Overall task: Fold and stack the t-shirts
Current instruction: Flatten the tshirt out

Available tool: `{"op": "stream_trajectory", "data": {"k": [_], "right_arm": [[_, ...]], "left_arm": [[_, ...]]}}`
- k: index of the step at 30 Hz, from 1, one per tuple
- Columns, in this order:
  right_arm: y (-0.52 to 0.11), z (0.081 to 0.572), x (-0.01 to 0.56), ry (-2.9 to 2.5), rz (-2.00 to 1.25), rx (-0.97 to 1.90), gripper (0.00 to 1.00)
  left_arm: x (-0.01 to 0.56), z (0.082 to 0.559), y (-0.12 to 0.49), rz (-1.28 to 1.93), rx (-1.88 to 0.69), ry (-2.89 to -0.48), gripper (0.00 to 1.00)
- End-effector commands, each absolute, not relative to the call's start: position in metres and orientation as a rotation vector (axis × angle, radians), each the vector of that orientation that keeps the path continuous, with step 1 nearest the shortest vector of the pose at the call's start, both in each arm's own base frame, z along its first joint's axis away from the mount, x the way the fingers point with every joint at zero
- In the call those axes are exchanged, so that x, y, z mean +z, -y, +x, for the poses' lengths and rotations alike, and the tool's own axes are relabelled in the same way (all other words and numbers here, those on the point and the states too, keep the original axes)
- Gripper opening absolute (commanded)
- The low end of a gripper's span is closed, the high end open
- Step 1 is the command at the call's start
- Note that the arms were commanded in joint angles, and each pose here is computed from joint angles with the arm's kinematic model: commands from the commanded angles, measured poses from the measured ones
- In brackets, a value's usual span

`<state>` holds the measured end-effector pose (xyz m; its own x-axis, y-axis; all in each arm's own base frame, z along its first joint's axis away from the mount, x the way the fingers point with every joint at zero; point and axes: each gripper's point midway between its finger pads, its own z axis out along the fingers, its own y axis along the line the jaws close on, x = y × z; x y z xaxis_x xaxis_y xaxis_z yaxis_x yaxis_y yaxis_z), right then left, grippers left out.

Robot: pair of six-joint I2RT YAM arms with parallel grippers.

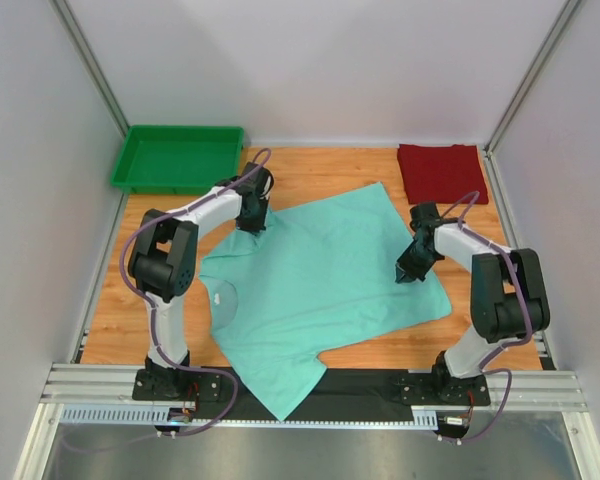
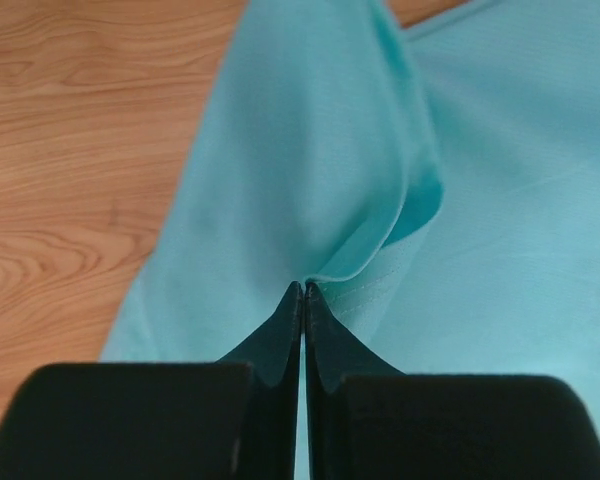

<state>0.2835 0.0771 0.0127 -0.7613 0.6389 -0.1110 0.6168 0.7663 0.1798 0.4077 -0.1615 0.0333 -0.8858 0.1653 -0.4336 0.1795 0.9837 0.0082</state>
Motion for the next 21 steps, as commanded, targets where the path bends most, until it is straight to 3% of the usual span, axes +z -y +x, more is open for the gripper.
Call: {"op": "stream_trajectory", "data": {"k": [1, 5, 9, 11, 12, 13, 14, 16, 18, 21], "right_arm": [[-0.029, 0.23, -0.002, -2.81, 1.269, -0.173, 0.07], [-0.013, 0.215, 0.006, -2.748, 1.357, -0.224, 0.06], [-0.003, 0.211, 0.017, -2.69, 1.333, -0.233, 0.06], [-0.002, 0.208, 0.021, -2.699, 1.307, -0.229, 0.06], [-0.004, 0.21, 0.026, -2.687, 1.288, -0.197, 0.06], [-0.005, 0.211, 0.029, -2.683, 1.278, -0.184, 0.06], [-0.004, 0.212, 0.032, -2.678, 1.251, -0.176, 0.06], [-0.003, 0.218, 0.04, -2.653, 1.212, -0.145, 0.06], [-0.003, 0.227, 0.05, -2.65, 1.131, -0.117, 0.06], [-0.006, 0.242, 0.063, -2.663, 0.958, -0.056, 0.07]], "left_arm": [[0.08, 0.423, 0.155, 0.24, 0.017, -2.575, 0.0], [0.123, 0.45, 0.148, 0.234, 0.095, -2.446, 0.0], [0.147, 0.501, 0.111, 0.232, 0.376, -2.336, 0.04], [0.178, 0.527, 0.093, 0.184, 0.465, -2.249, 0.25], [0.181, 0.535, 0.083, 0.155, 0.498, -2.238, 0.43], [0.199, 0.543, 0.082, 0.13, 0.509, -2.194, 0.56], [0.207, 0.543, 0.079, 0.137, 0.541, -2.179, 0.61], [0.231, 0.538, 0.079, 0.144, 0.561, -2.128, 0.84], [0.255, 0.525, 0.086, 0.141, 0.541, -2.105, 0.9], [0.261, 0.488, 0.106, 0.193, 0.365, -2.193, 0.88]]}}
